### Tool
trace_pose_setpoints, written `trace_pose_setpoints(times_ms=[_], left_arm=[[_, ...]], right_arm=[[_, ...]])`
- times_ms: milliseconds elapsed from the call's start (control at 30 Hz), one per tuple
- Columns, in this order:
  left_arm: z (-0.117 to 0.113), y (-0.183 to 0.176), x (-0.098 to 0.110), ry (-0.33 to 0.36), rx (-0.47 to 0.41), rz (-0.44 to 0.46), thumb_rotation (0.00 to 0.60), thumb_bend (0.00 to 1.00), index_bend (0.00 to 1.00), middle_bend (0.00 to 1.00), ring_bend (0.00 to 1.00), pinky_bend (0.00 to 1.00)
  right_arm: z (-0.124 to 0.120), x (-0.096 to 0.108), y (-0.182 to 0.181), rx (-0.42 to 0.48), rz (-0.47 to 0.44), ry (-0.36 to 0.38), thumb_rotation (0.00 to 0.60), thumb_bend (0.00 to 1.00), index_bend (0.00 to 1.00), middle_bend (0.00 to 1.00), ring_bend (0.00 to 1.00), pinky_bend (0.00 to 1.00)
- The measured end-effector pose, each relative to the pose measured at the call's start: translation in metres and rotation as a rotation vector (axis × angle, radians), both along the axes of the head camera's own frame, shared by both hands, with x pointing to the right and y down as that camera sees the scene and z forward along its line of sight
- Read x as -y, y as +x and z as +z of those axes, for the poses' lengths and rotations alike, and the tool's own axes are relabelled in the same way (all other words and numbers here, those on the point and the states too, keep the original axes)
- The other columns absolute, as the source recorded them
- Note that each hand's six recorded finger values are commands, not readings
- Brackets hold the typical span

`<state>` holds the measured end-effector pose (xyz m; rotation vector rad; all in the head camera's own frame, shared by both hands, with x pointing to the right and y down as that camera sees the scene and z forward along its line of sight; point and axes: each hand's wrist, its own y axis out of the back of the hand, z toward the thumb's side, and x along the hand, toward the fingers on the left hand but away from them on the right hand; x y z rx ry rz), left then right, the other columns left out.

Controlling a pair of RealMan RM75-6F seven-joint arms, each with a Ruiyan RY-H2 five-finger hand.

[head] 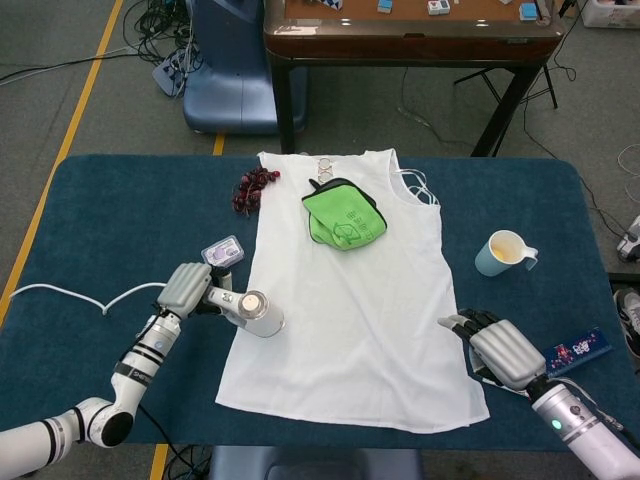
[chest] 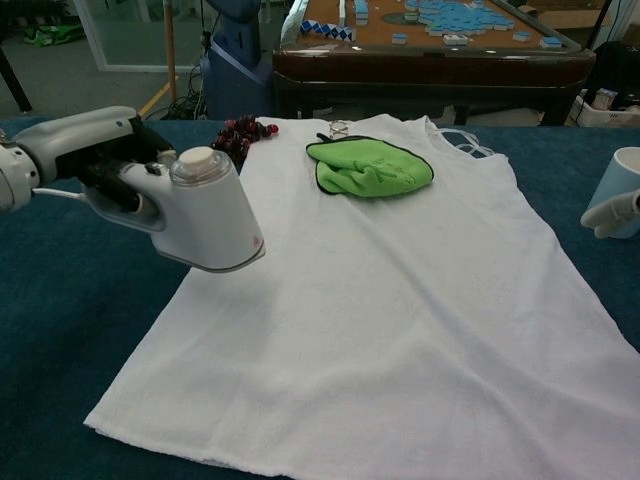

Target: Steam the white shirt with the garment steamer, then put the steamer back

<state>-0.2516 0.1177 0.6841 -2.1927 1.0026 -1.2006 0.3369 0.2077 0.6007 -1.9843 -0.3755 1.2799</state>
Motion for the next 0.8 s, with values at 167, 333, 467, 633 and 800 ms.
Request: trace_pose_setpoints(times_ms=[167,333,467,633,800], left_arm=[[0.011,0.023,-0.001,-0.004,0.006,0.035,0.6,0.17,0.78,0.6,0.51,0.59],[0.02,0.043,-0.002,-0.007,0.006,0.066,0.6,0.17,0.78,0.6,0.51,0.59],[0.028,0.057,-0.002,-0.001,0.01,0.09,0.6,0.17,0.78,0.6,0.51,0.59],[0.039,0.07,-0.001,0.007,0.024,0.112,0.6,0.17,0.78,0.6,0.51,0.59],[0.049,0.08,-0.001,0.018,0.047,0.137,0.6,0.17,0.78,0.6,0.51,0.59]], right_arm=[[0.02,-0.011,-0.012,0.008,-0.043,-0.069,0.6,0.99,0.13,0.21,0.13,0.21],[0.039,-0.017,-0.016,0.003,-0.064,-0.122,0.6,1.0,0.13,0.21,0.13,0.21],[0.05,-0.02,-0.019,0.004,-0.08,-0.144,0.6,1.0,0.13,0.21,0.13,0.21],[0.059,-0.023,-0.024,0.008,-0.101,-0.153,0.6,0.99,0.13,0.21,0.13,0.21],[0.068,-0.027,-0.027,0.008,-0.123,-0.149,0.6,0.88,0.13,0.21,0.13,0.21]])
